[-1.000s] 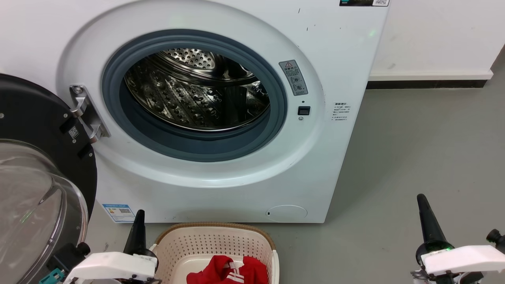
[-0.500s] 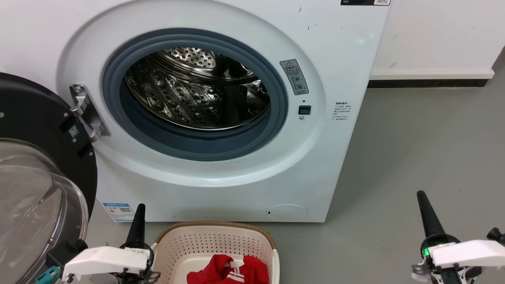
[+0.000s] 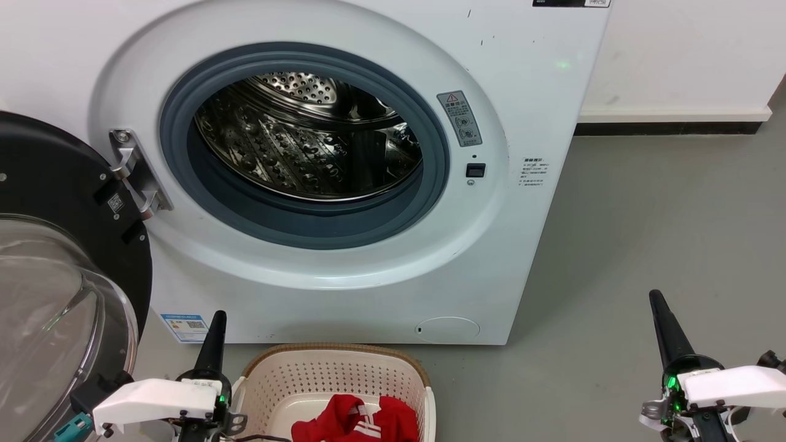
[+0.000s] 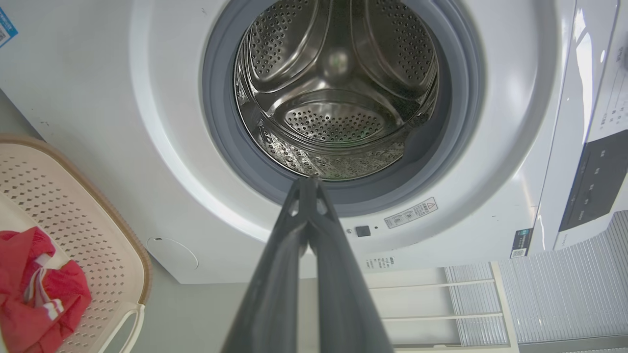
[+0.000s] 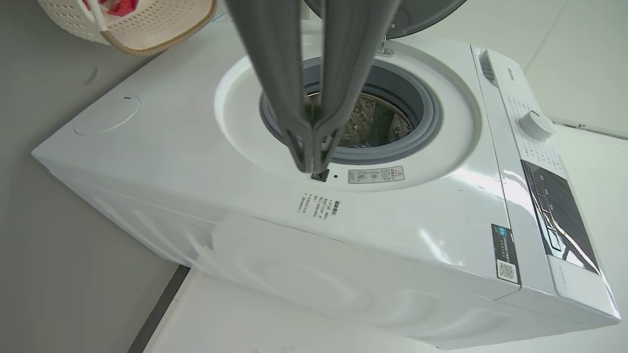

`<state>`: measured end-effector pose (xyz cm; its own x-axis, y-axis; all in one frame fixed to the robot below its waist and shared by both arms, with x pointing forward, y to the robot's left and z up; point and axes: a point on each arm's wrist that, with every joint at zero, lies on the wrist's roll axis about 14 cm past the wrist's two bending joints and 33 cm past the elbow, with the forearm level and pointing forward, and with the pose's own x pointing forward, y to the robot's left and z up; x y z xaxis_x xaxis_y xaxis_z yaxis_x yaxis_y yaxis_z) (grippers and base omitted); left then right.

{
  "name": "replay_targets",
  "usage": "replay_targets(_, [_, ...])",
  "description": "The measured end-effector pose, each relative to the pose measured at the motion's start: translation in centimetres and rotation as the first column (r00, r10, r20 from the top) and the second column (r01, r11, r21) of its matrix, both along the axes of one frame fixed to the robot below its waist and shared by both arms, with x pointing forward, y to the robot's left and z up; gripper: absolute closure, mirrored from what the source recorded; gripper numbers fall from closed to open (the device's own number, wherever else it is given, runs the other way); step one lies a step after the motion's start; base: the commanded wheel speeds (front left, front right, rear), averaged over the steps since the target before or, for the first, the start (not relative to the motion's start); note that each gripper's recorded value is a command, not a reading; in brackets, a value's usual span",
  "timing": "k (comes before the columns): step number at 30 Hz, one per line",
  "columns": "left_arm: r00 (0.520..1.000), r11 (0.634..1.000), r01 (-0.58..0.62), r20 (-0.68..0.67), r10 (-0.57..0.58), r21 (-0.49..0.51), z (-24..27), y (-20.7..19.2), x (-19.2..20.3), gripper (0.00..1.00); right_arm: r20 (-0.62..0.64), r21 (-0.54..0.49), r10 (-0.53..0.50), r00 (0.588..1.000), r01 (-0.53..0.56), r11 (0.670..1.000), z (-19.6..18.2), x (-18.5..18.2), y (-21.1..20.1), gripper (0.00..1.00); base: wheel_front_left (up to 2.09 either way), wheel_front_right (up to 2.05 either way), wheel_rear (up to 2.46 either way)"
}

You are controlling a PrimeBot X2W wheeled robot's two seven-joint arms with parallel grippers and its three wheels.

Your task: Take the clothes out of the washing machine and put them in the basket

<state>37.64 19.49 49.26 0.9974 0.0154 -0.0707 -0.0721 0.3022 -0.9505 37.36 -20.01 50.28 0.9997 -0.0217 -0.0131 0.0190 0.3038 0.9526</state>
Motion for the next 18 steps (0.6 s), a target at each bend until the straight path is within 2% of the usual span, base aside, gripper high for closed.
replay_targets(18, [1.000, 0.988, 0.003, 0.024, 0.000, -0.153, 0.45, 0.20, 0.53, 1.00, -0.005, 0.151, 0.009, 1.000, -0.008, 0.989, -0.15, 0.55, -0.02, 1.00, 0.00, 0.00, 0.00])
